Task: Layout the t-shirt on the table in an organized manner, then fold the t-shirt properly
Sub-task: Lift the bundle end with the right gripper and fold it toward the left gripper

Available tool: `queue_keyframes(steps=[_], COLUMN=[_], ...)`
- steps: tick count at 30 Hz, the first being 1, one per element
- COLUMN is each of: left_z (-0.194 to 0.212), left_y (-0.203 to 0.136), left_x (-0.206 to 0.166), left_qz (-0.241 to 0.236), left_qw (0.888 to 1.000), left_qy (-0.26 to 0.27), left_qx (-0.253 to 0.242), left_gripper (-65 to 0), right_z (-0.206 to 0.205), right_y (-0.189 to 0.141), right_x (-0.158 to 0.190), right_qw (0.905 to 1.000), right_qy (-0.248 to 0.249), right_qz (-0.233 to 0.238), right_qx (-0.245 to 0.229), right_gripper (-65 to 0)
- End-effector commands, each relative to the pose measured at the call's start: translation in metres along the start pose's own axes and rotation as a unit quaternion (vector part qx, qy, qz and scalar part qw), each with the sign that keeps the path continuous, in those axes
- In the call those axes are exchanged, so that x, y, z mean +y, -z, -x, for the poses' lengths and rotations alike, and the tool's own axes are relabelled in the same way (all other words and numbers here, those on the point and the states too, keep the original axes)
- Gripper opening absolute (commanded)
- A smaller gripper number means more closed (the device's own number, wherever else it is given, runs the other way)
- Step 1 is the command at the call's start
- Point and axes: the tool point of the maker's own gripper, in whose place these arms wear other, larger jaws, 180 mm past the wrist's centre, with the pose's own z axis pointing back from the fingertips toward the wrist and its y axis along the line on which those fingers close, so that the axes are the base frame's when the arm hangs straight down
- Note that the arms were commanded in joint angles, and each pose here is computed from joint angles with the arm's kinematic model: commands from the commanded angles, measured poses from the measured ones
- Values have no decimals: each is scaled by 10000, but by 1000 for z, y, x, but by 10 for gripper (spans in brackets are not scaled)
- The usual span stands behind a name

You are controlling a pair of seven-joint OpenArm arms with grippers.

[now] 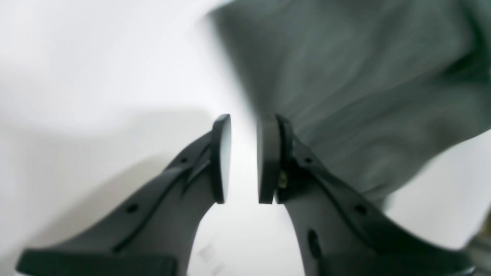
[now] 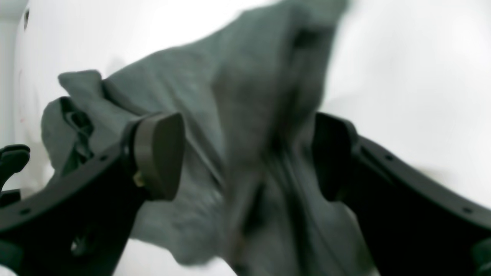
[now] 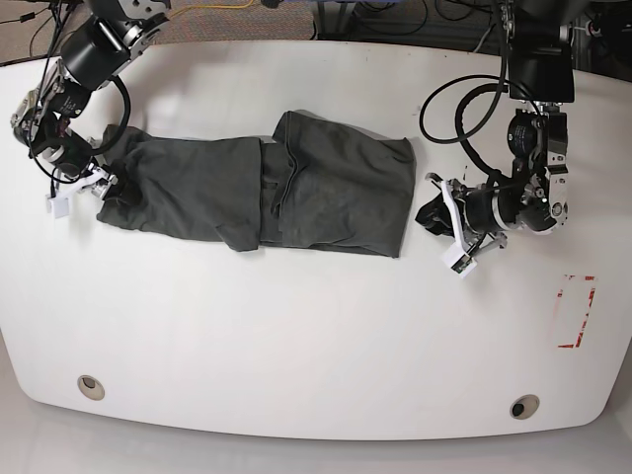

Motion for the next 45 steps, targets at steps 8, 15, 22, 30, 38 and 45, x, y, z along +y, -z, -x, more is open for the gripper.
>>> queue_keyframes(steps=[8, 15, 22, 30, 38, 45], left_z=[-27, -32, -22, -27, -30, -4], left_y=[-9, 0, 15, 27, 29, 39], left_x=[-6, -17, -26, -37, -37, -33], left_qz=[256, 397, 603, 777, 704, 639], left_qw=[9983, 9971, 9956, 9930, 9923, 9940], left_qy=[-60, -141, -446, -601, -591, -749], left_qx=[-526, -635, -569, -655, -830, -472], left_gripper=[-549, -549, -549, -549, -549, -549], right_z=[-1, 2, 0, 4, 0, 0], right_y=[-1, -2, -3, 7, 1, 0], right_x=[0, -3, -4, 7, 9, 9], right_qw=[9999, 9999, 9999, 9990, 9981, 9981], right_qy=[-97, -77, -88, -380, -576, -579], right_qz=[87, 117, 135, 65, 146, 151], right_qx=[19, 30, -63, 208, 149, 151], right_gripper=[-162, -258, -561, -585, -620, -640])
